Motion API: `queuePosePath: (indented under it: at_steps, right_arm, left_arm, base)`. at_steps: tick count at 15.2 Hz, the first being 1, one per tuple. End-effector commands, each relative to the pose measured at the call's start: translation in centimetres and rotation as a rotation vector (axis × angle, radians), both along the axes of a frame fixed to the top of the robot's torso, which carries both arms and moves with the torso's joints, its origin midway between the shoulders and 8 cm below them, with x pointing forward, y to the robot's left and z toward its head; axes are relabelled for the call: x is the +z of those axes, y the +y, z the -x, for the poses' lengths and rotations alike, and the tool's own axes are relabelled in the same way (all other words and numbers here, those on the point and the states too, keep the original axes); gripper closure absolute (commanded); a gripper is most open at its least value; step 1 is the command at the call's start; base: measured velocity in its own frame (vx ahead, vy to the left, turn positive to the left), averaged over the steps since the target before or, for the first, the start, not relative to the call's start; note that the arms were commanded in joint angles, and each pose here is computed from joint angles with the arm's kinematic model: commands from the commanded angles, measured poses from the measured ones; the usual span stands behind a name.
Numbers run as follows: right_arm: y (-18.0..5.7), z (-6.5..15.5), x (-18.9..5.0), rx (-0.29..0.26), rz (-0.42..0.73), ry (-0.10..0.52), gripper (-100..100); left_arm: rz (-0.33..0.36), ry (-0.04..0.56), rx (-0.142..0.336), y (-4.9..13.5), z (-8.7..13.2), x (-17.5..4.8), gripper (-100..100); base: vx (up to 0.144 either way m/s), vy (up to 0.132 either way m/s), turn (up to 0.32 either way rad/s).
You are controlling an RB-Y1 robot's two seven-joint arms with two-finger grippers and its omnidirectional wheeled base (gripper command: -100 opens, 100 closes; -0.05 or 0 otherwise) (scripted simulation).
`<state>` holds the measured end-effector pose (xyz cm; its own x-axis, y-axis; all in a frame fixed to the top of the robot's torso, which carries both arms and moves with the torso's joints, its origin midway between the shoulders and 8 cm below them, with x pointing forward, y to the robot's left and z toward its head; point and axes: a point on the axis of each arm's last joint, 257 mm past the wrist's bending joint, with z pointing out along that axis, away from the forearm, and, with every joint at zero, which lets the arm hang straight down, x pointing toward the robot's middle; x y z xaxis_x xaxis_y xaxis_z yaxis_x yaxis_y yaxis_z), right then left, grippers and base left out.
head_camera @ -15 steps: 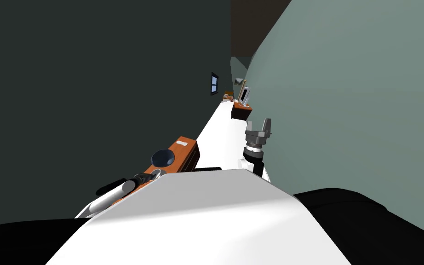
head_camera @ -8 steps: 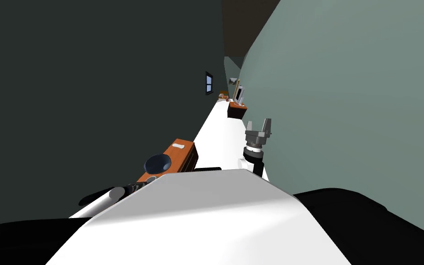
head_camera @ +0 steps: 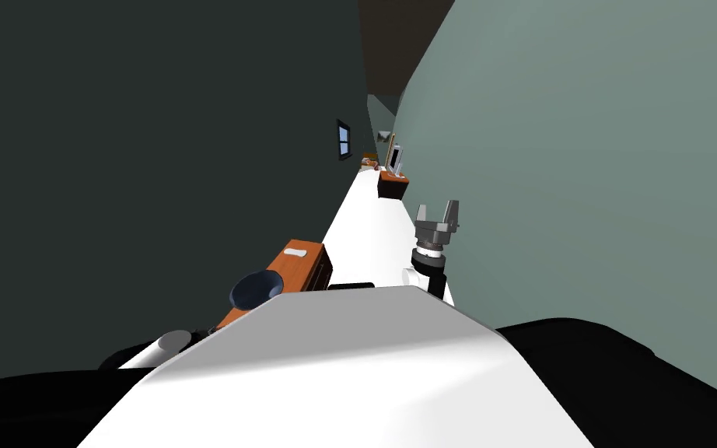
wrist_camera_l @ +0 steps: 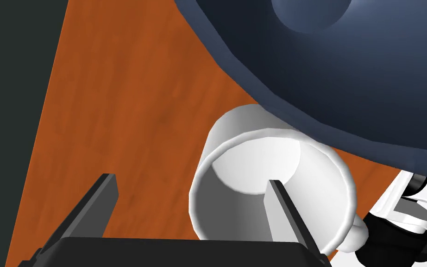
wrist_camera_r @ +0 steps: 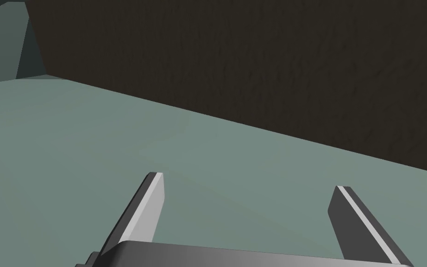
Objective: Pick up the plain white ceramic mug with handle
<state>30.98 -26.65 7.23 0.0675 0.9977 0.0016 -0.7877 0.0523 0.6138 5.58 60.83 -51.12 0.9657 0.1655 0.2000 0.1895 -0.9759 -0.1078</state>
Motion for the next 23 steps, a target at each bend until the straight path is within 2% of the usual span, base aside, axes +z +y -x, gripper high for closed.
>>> queuePosePath:
  at_steps: [1,2,5,6,8,9,10,11,12,14,15,16,17,18,19,20,21,22,23]
  right_arm:
    - [0.0,0.0,0.0,0.000,0.000,0.000,0]
    - [0.0,0.0,0.0,0.000,0.000,0.000,0]
    - [0.0,0.0,0.0,0.000,0.000,0.000,0]
    - [0.0,0.0,0.0,0.000,0.000,0.000,0]
    - [0.0,0.0,0.0,0.000,0.000,0.000,0]
    - [0.0,0.0,0.0,0.000,0.000,0.000,0]
    - [0.0,0.0,0.0,0.000,0.000,0.000,0]
    - [0.0,0.0,0.0,0.000,0.000,0.000,0]
    - [0.0,0.0,0.0,0.000,0.000,0.000,0]
    - [0.0,0.0,0.0,0.000,0.000,0.000,0]
    - [0.0,0.0,0.0,0.000,0.000,0.000,0]
    - [0.0,0.0,0.0,0.000,0.000,0.000,0]
    - [0.0,0.0,0.0,0.000,0.000,0.000,0]
    - [0.0,0.0,0.0,0.000,0.000,0.000,0]
    - [0.0,0.0,0.0,0.000,0.000,0.000,0]
    - [0.0,0.0,0.0,0.000,0.000,0.000,0]
    - [0.0,0.0,0.0,0.000,0.000,0.000,0]
    - [0.0,0.0,0.0,0.000,0.000,0.000,0]
    - [0.0,0.0,0.0,0.000,0.000,0.000,0]
  left_arm:
    - [0.050,0.029,0.066,-0.5,2.0,-0.1,-100]
    - [0.052,0.031,0.065,-0.5,2.0,-0.1,-100]
    - [0.121,0.068,0.159,-1.1,4.7,-0.2,-100]
    - [0.121,0.068,0.159,-1.1,4.7,-0.2,-100]
    - [0.150,0.083,0.197,-1.5,5.8,-0.3,-100]
    - [0.132,0.074,0.174,-1.4,5.3,-0.2,-100]
    - [0.111,0.070,0.174,0.0,5.3,0.1,-100]
    - [0.114,0.078,0.181,0.0,5.8,-0.1,-100]
    - [0.091,0.059,0.173,1.2,4.8,0.3,-100]
    - [0.096,0.079,0.181,1.2,6.2,0.0,-100]
    - [0.096,0.080,0.182,1.1,6.3,-0.1,-100]
    - [0.074,0.061,0.175,2.3,5.4,0.4,-100]
    - [0.082,0.079,0.181,2.1,6.6,0.0,-100]
    - [0.084,0.082,0.184,2.0,6.7,-0.1,-100]
    - [0.069,0.070,0.182,2.9,6.3,0.1,-100]
    - [0.077,0.084,0.186,2.6,7.2,-0.2,-100]
    - [0.077,0.084,0.186,2.6,7.2,-0.2,-100]
    - [0.064,0.069,0.182,3.4,6.5,0.0,-100]
    - [0.074,0.085,0.186,3.0,7.5,-0.4,-100]
  base:
    - [0.036,0.023,-0.130]
    - [0.030,0.025,-0.085]
    - [0.032,0.025,-0.153]
    - [0.029,0.023,-0.096]
    - [0.021,0.015,-0.051]
    - [0.011,0.008,-0.024]
    - [0.015,-0.003,0.005]
    - [0.018,-0.009,0.005]
    - [0.022,-0.015,0.012]
    - [0.022,-0.016,0.001]
    - [0.011,-0.007,0.003]
    - [0.011,-0.009,0.011]
    - [0.015,-0.011,0.001]
    - [0.012,-0.008,-0.001]
    - [0.018,-0.012,0.009]
    - [0.021,-0.012,0.004]
    - [0.014,-0.008,0.004]
    - [0.017,-0.011,0.010]
    - [0.019,-0.012,0.002]
